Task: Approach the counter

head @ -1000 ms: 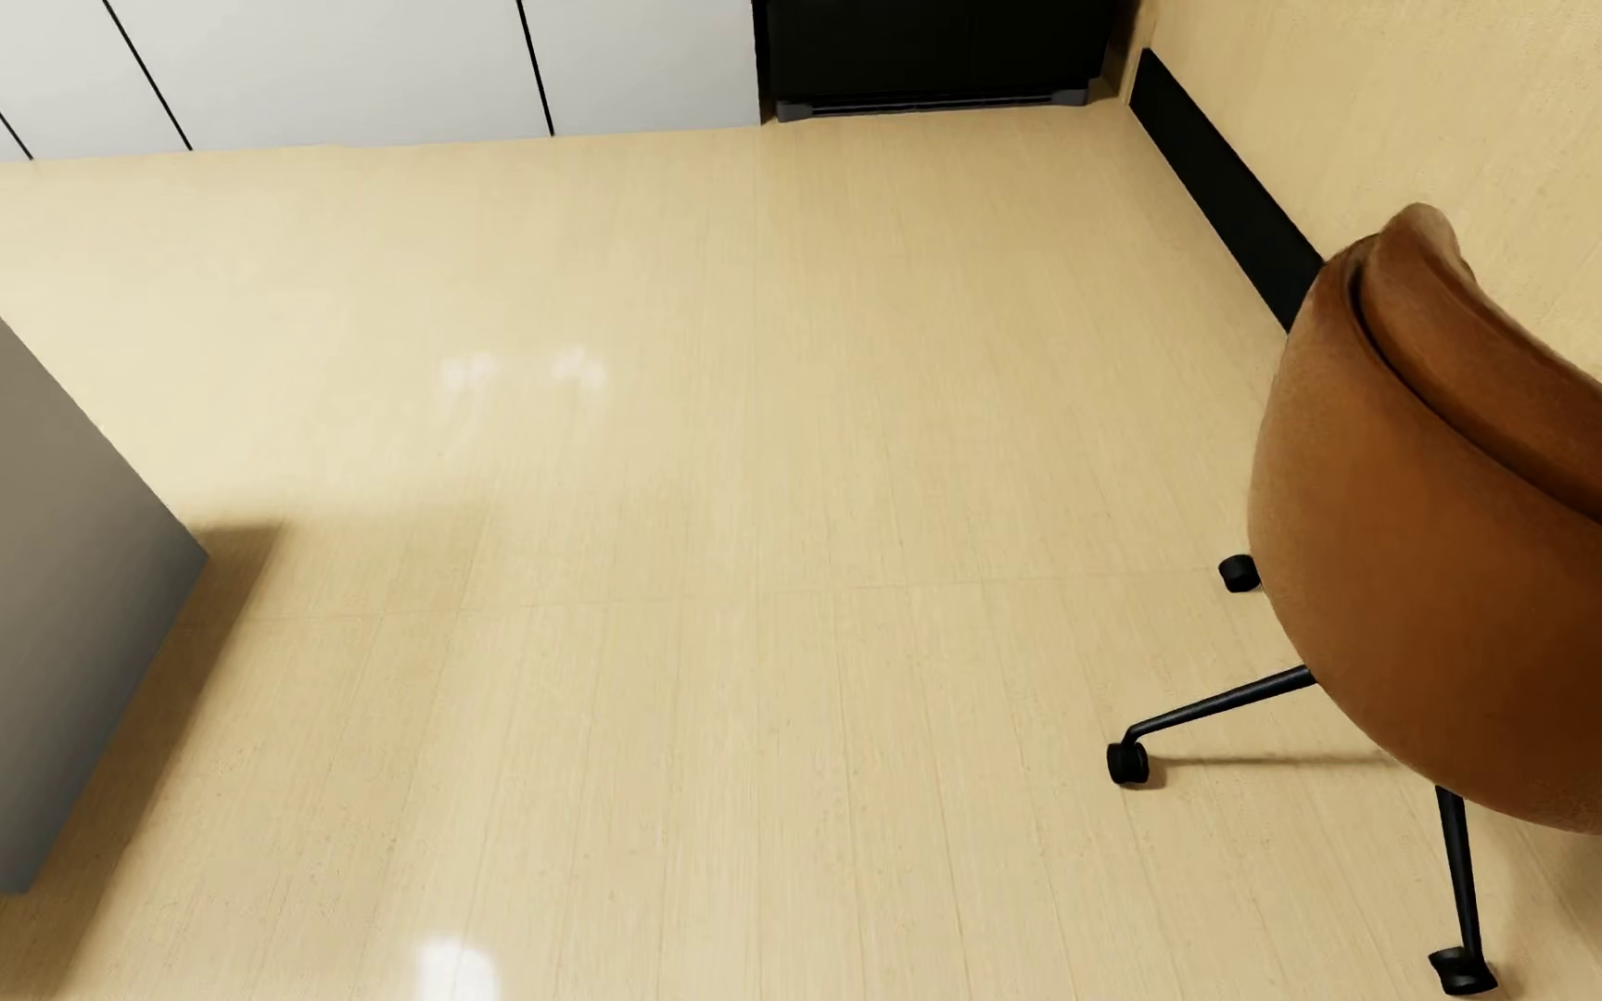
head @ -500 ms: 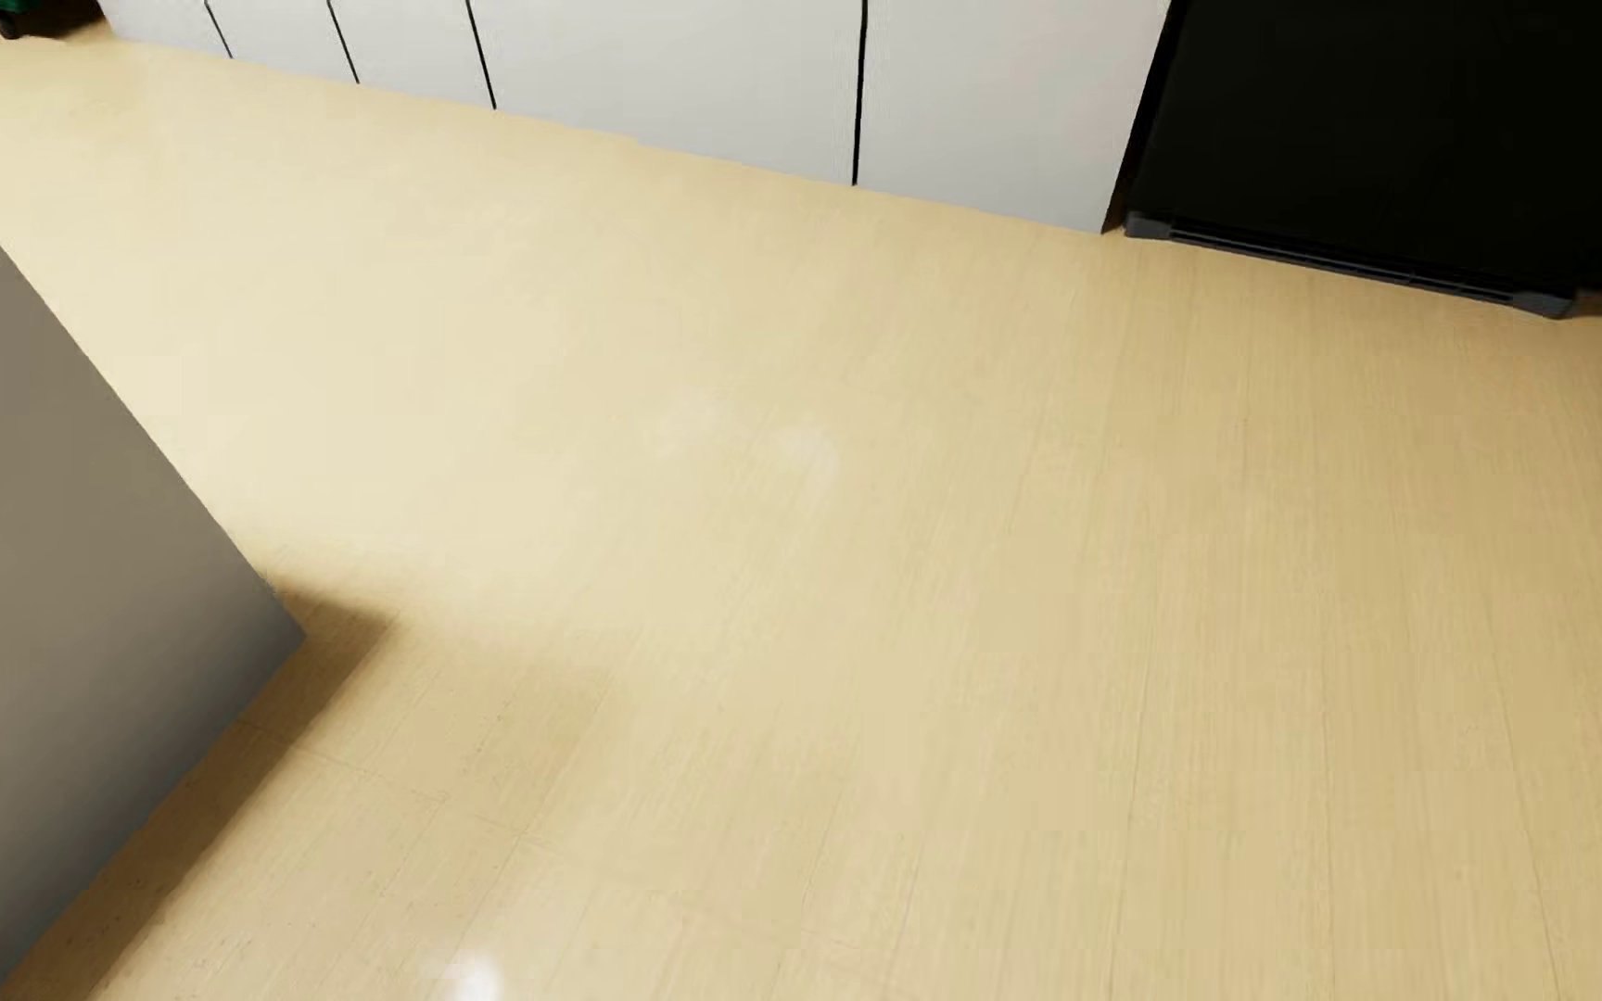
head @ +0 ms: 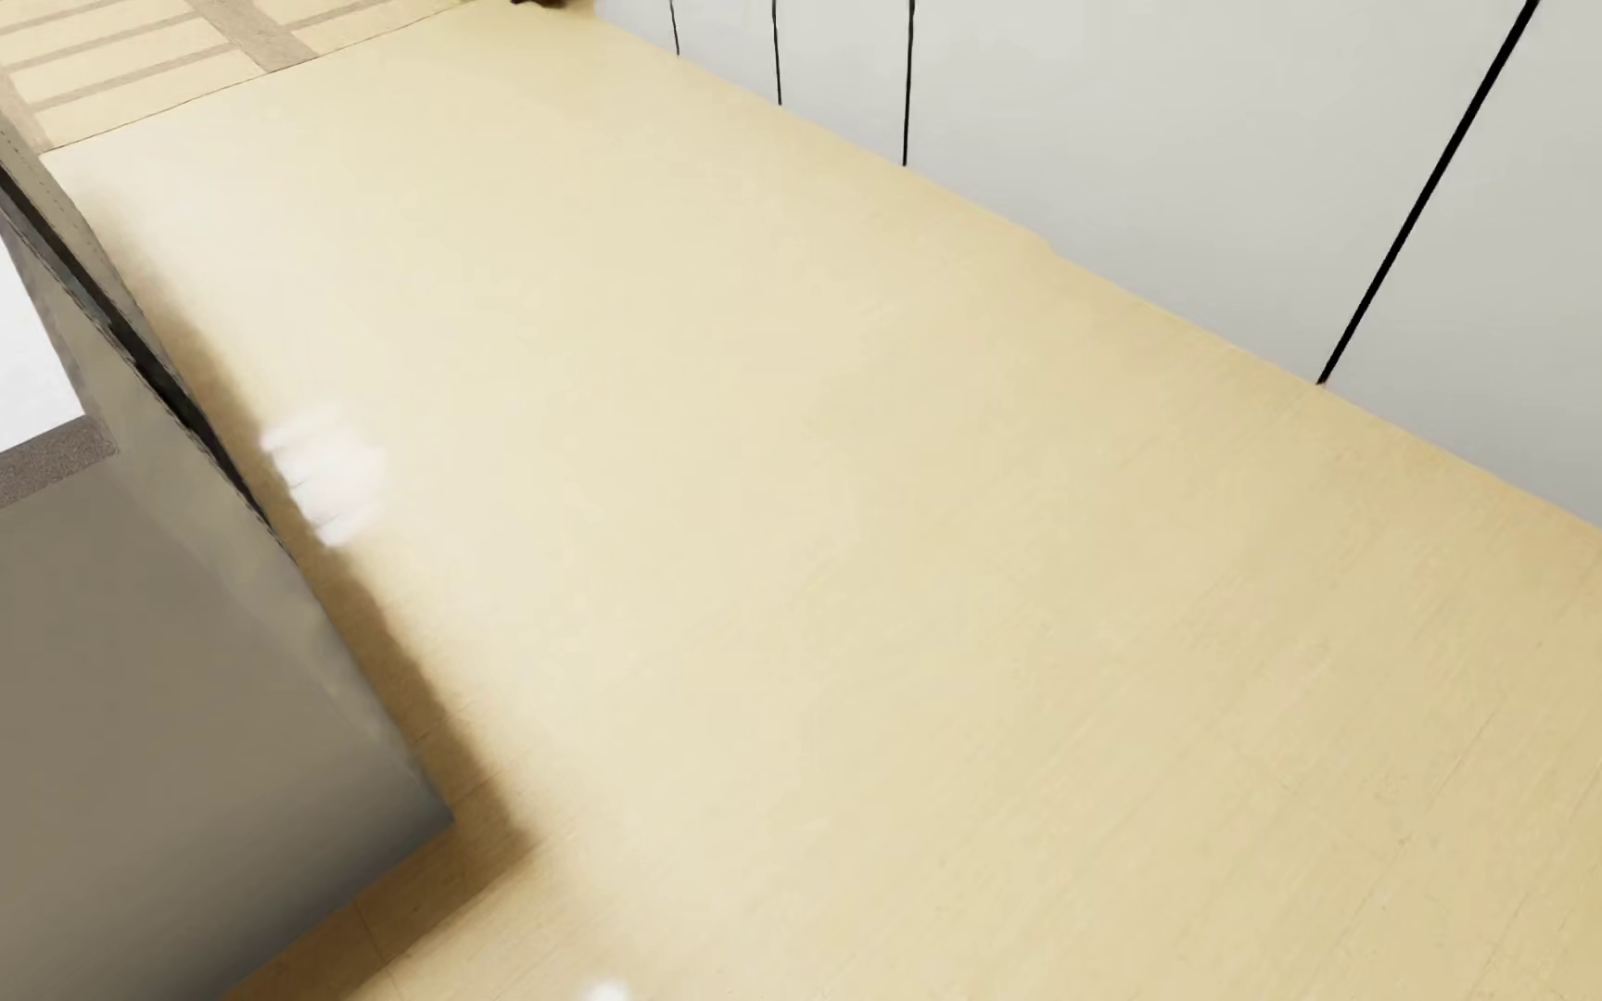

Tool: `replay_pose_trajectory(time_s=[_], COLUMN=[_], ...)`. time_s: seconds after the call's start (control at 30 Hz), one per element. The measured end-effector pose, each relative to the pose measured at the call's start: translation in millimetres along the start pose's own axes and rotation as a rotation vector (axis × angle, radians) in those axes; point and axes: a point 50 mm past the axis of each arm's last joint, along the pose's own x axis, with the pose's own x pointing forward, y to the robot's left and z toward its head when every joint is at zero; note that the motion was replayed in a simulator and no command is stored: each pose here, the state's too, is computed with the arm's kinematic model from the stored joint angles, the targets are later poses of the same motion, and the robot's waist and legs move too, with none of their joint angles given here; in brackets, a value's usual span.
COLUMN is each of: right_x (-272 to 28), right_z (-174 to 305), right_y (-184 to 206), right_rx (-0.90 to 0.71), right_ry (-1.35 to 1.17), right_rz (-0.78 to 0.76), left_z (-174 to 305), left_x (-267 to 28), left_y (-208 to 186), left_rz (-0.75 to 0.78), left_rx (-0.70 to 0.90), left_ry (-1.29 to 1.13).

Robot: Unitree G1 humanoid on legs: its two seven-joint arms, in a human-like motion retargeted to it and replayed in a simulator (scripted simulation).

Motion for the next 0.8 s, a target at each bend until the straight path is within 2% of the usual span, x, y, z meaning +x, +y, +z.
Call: replay_pose_trajectory(time_s=[0.13, 0.23, 0.33, 0.43, 0.53, 0.63, 0.7, 0.8], right_x=[-2, -16, -22, -7, 4, -6, -16, -33], right_z=[74, 135, 147, 112, 58, -10, -42, -79], right_y=[-51, -91, -92, -49, 0, 40, 60, 77], right_rx=[0.002, 0.001, 0.053, 0.076, 0.084, 0.030, -0.087, -0.141], right_ry=[-0.255, -0.451, -0.517, -0.399, -0.199, 0.011, 0.108, 0.217], right_rz=[-0.129, -0.235, -0.247, -0.137, -0.017, 0.093, 0.178, 0.244], left_z=[-56, -80, -104, -103, -50, 25, 78, 107], left_x=[-18, -28, -39, -36, -16, -6, -7, -14], left_y=[2, 8, 3, -2, -2, 19, 43, 66], left_rz=[0.005, 0.030, 0.024, 0.009, 0.027, 0.079, 0.132, 0.206], left_rx=[0.006, -0.019, -0.031, -0.033, -0.084, -0.085, -0.049, -0.090], left_ry=[0.179, 0.265, 0.355, 0.366, 0.160, -0.133, -0.316, -0.427])
